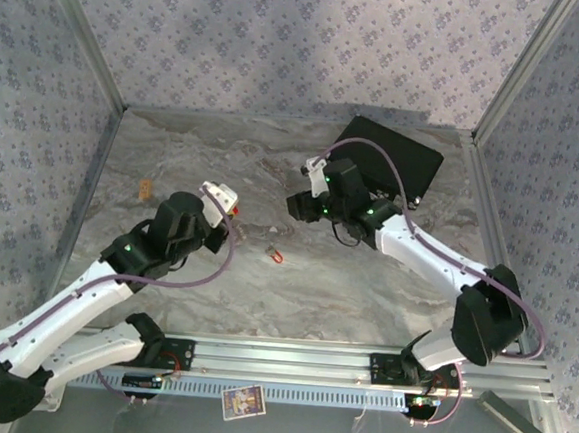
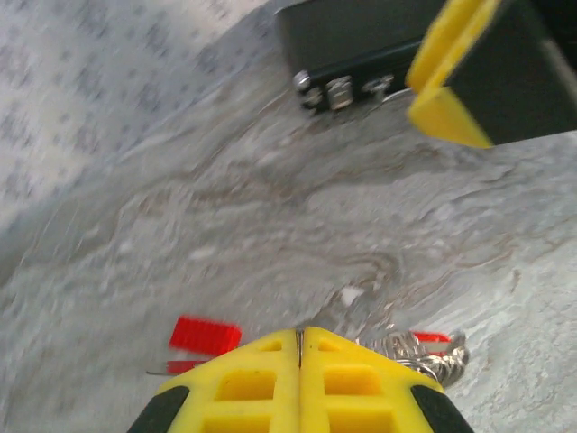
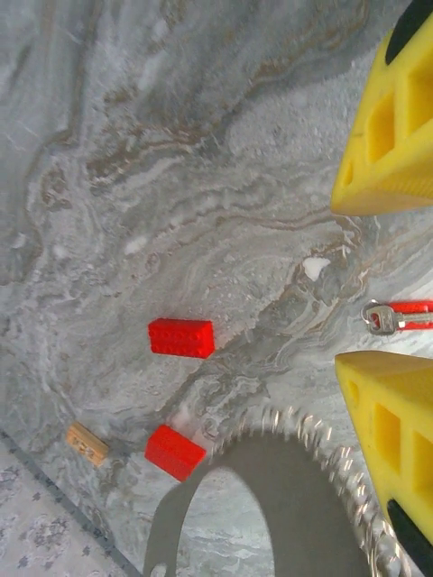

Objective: Put the keys on the keyring

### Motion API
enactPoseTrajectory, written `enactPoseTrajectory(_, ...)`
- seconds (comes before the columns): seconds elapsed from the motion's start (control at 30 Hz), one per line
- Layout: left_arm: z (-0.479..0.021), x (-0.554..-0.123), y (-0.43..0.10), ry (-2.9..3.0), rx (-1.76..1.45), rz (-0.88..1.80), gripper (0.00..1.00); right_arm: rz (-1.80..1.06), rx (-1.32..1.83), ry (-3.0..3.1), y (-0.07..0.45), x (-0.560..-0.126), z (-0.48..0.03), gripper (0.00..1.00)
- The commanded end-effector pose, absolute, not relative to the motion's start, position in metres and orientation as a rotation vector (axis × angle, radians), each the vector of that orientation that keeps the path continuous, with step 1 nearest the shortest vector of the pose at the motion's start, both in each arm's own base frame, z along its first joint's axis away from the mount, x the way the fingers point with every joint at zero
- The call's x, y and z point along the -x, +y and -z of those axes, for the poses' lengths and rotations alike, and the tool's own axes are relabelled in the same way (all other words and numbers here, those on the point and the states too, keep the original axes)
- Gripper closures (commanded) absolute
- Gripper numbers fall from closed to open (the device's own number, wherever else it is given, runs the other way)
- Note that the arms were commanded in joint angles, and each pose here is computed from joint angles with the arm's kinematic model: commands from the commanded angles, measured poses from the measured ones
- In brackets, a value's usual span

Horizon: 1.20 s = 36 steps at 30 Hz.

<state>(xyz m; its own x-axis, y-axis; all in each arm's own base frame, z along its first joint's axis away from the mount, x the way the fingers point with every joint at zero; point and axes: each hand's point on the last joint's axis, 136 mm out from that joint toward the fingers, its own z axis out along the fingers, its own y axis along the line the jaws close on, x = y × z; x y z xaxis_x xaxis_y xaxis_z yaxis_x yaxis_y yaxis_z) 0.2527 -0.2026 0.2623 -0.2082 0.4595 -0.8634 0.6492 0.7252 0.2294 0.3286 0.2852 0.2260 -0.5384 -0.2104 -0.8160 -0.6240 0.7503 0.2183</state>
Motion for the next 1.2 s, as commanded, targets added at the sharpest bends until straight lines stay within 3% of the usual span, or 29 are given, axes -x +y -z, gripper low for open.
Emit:
enactPoseTrajectory(0.0, -0.295, -0.246, -0.242, 1.588, -1.095, 0.288, 1.00, -0.593, 0.651, 2.075, 0.267, -0.319, -0.236, 0.55)
enactPoseTrajectory(0.2, -0.288, -0.201, -0.292, 1.276, -1.481, 0.508, 1.00, -0.728, 0.610, 1.975, 0.235, -0.302, -0.257, 0.55)
enactPoseTrajectory(0.53, -0.280, -0.210, -0.331, 1.202, -1.476, 0.679, 1.00, -0.628, 0.717, 1.680, 0.210, -0.257, -0.290, 0.56)
enactPoseTrajectory(0.83, -0.278, -0.209, -0.325, 1.186, -1.413, 0.832, 1.00, -0.547, 1.101, 1.423, 0.245, -0.205, -0.251, 0.58)
enactPoseTrajectory(1.17, -0.274, -0.171, -0.317, 1.034, -1.507, 0.971, 1.00, -0.741, 1.238, 1.332, 0.274, -0.187, -0.239, 0.68)
